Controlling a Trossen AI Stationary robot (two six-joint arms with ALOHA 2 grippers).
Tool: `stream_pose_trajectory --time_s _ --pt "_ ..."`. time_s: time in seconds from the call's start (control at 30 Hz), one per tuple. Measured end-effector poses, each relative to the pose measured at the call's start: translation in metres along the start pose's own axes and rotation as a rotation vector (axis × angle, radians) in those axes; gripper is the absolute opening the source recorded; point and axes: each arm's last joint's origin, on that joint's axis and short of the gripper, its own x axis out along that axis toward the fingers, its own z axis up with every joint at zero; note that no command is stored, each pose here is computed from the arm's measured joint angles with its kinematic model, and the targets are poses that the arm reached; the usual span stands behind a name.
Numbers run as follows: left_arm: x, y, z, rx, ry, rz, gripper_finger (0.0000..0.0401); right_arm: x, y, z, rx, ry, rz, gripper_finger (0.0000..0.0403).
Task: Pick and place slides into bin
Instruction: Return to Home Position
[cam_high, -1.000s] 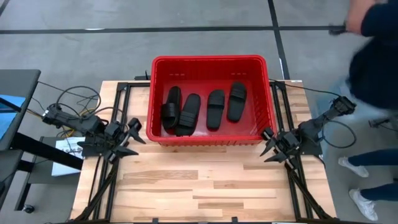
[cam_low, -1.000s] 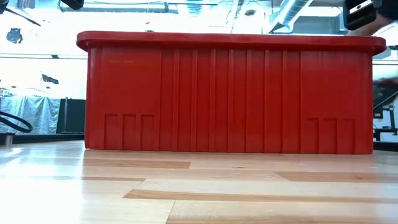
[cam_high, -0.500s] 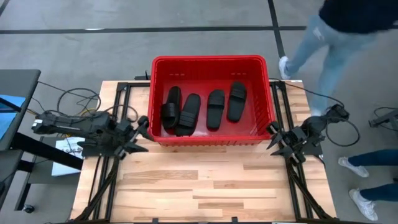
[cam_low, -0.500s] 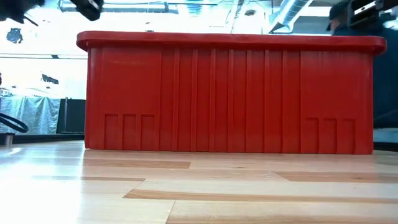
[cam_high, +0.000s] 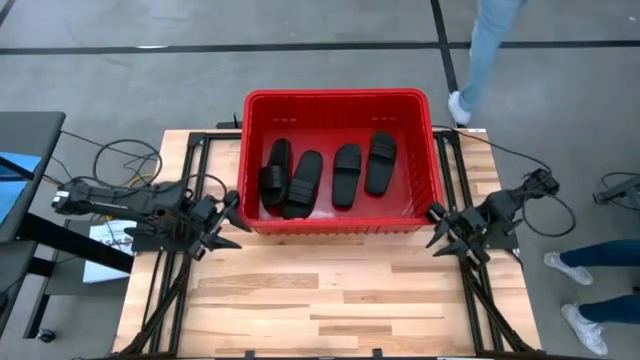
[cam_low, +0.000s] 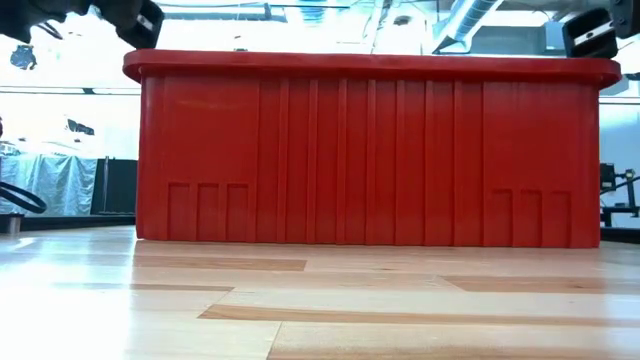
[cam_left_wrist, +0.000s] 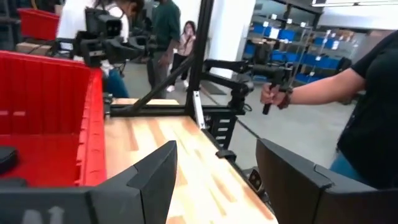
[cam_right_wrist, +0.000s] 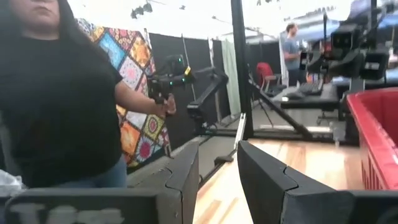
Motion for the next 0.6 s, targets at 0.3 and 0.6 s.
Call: stream_pose_trajectory --time_s 0.3,0.6 --pt "-0.015 -0.012 -0.021 -0.008 -0.066 -0.027 0.0210 0.005 -0.002 -0.022 -0.055 -0.095 0.026 0.0102" --pt "-0.025 -0.012 -0.067 -0.027 -0.228 -0.026 0.0210 0.005 -0.002 -0.022 -0.058 -0.100 0.035 0.0102"
